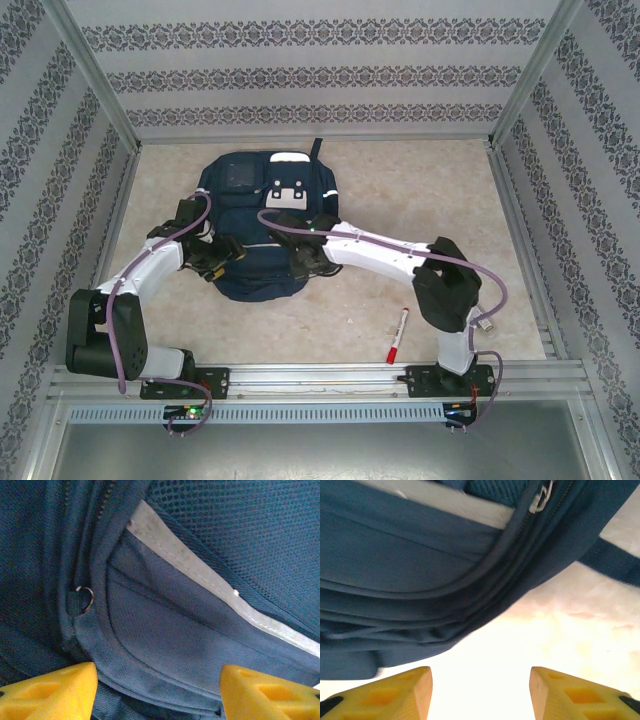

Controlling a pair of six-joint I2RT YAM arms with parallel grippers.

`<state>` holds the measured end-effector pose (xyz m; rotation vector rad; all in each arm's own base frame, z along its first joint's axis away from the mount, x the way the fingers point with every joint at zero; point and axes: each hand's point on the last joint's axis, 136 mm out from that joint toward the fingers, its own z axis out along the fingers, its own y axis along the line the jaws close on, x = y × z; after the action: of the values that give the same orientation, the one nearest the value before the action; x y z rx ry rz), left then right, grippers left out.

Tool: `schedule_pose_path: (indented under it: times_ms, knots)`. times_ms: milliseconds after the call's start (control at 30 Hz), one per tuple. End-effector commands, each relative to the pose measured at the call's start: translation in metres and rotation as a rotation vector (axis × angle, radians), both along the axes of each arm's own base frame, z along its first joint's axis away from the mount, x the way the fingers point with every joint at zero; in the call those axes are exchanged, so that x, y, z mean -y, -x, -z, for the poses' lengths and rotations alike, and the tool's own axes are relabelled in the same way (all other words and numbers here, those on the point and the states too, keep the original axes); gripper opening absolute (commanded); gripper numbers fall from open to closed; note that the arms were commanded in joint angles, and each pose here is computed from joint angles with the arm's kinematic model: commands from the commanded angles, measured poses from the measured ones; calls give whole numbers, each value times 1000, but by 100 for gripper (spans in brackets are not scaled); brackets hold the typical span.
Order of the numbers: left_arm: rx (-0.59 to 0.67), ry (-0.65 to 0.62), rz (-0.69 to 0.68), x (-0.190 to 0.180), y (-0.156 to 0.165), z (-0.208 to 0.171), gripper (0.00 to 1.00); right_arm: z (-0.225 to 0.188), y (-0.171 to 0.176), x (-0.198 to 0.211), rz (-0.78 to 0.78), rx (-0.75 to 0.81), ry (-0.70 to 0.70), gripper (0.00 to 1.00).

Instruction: Pack books, pencil case, and school supplies into a backpack

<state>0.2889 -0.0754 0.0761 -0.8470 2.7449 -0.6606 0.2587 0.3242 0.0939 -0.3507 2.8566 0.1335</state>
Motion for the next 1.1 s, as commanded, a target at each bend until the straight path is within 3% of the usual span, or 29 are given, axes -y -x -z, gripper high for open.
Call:
schedule_pose_path:
  times_ms: [0,200,333,500,700,867,1067]
  knots:
    - [9,58,0,11,1,-19,64,-13,-2,-11,188,-71,-175,56]
    - [44,54,90,22,0,-42,63,-12,9,-22,625,-213,-347,55]
    - [58,18,93,17,-1,-52,62,-3,22,-52,766,-310,-448,53]
    - [80,32,72,17,1,-53,63,1,10,-71,780,-299,-473,46]
    - [41,33,50,16,11,-39,62,19,6,-64,789,-248,-401,33]
    - [79,37,45,16,10,-47,62,34,2,-69,763,-233,-368,22]
    - [72,7,60,12,16,-42,62,40,2,-68,753,-212,-344,21]
